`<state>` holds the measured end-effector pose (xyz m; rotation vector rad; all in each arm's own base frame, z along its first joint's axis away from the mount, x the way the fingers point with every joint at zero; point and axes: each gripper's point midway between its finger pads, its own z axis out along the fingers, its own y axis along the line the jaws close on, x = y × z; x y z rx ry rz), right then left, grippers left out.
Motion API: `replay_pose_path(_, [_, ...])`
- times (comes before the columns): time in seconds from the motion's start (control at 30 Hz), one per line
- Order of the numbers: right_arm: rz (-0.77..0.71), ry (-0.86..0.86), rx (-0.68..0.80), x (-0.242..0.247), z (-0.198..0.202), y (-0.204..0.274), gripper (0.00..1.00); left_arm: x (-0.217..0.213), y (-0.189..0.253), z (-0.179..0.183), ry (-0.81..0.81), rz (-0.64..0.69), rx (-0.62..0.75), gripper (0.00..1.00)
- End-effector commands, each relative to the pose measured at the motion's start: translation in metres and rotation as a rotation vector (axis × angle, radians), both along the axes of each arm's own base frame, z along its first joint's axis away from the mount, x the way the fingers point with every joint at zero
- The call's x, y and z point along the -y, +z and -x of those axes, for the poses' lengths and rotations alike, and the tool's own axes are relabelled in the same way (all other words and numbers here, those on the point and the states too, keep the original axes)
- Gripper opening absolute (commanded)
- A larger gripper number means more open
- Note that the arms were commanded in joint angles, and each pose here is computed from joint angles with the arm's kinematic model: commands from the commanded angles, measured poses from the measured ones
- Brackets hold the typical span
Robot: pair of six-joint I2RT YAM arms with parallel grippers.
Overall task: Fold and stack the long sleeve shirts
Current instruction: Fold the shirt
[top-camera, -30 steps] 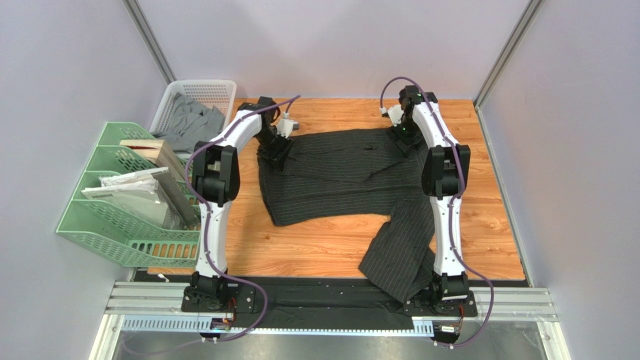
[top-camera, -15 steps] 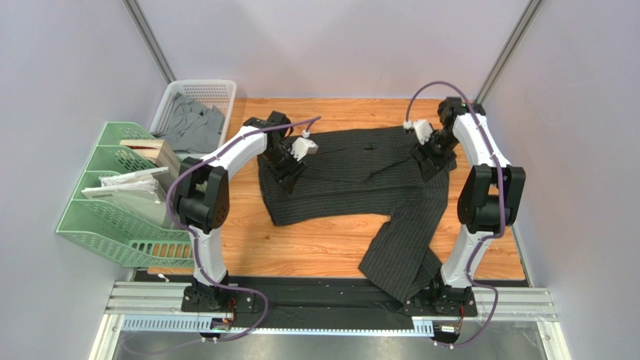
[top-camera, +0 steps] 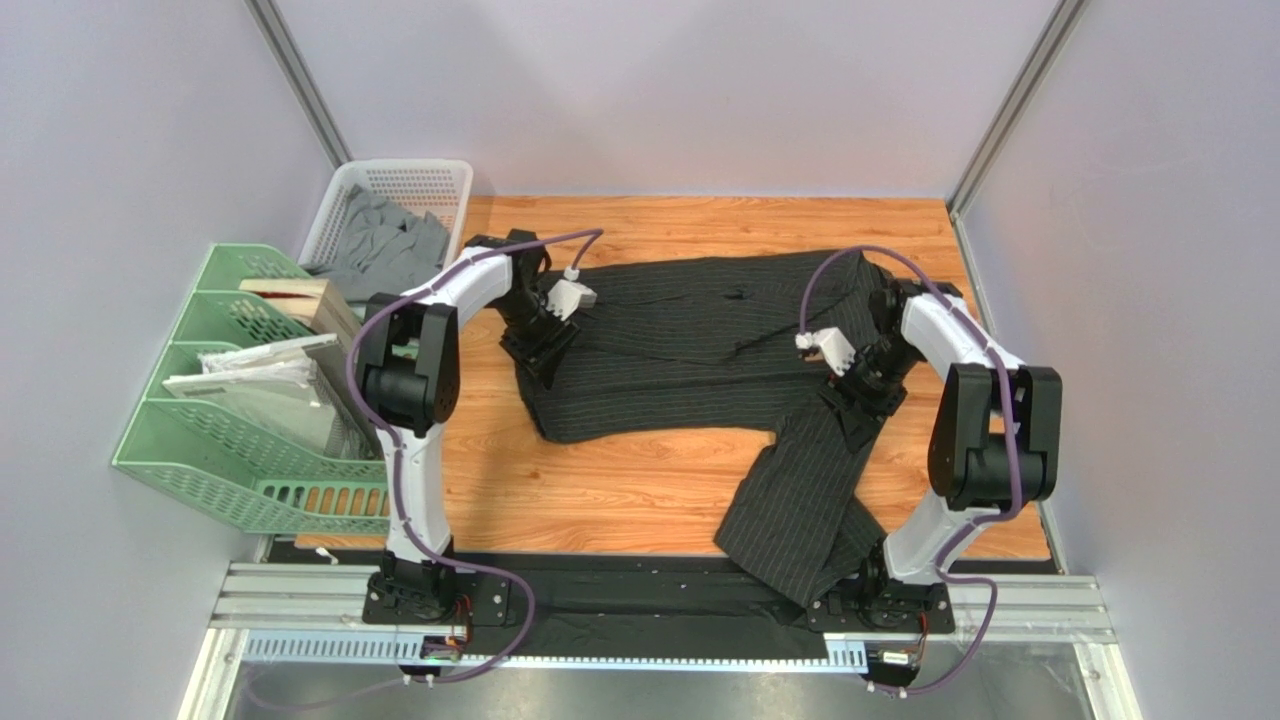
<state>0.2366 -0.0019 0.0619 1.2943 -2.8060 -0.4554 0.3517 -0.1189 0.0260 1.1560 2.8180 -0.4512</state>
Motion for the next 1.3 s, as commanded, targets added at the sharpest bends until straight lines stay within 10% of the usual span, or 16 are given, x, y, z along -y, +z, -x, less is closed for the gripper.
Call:
replay_pose_path(0.0, [-0.042, 0.062, 0.092, -0.011, 0.005, -0.005, 0.7, 0.026, 0.045, 0.014, -0.078, 0.203, 0.067, 0.69])
replay_pose_path(0.33, [0.144, 0.14, 0.215, -0.012, 0.007, -0.053, 0.8, 0.022, 0.08, 0.072, -0.168, 0.294, 0.195, 0.78])
replay_pose_path(0.43, [0.179, 0.115, 0.2, -0.007, 0.005, -0.065, 0.75, 0.019, 0.077, 0.077, -0.167, 0.281, 0.194, 0.78])
replay_pose_path(0.77, [0.069, 0.1, 0.181, -0.027, 0.008, -0.027, 0.01, 0.015, 0.071, 0.081, -0.202, 0.272, 0.204, 0.75])
replay_pose_path(1.27, [0.029, 0.09, 0.228, -0.035, 0.001, 0.012, 0.0, 0.021, 0.064, 0.099, -0.398, 0.269, 0.262, 0.73])
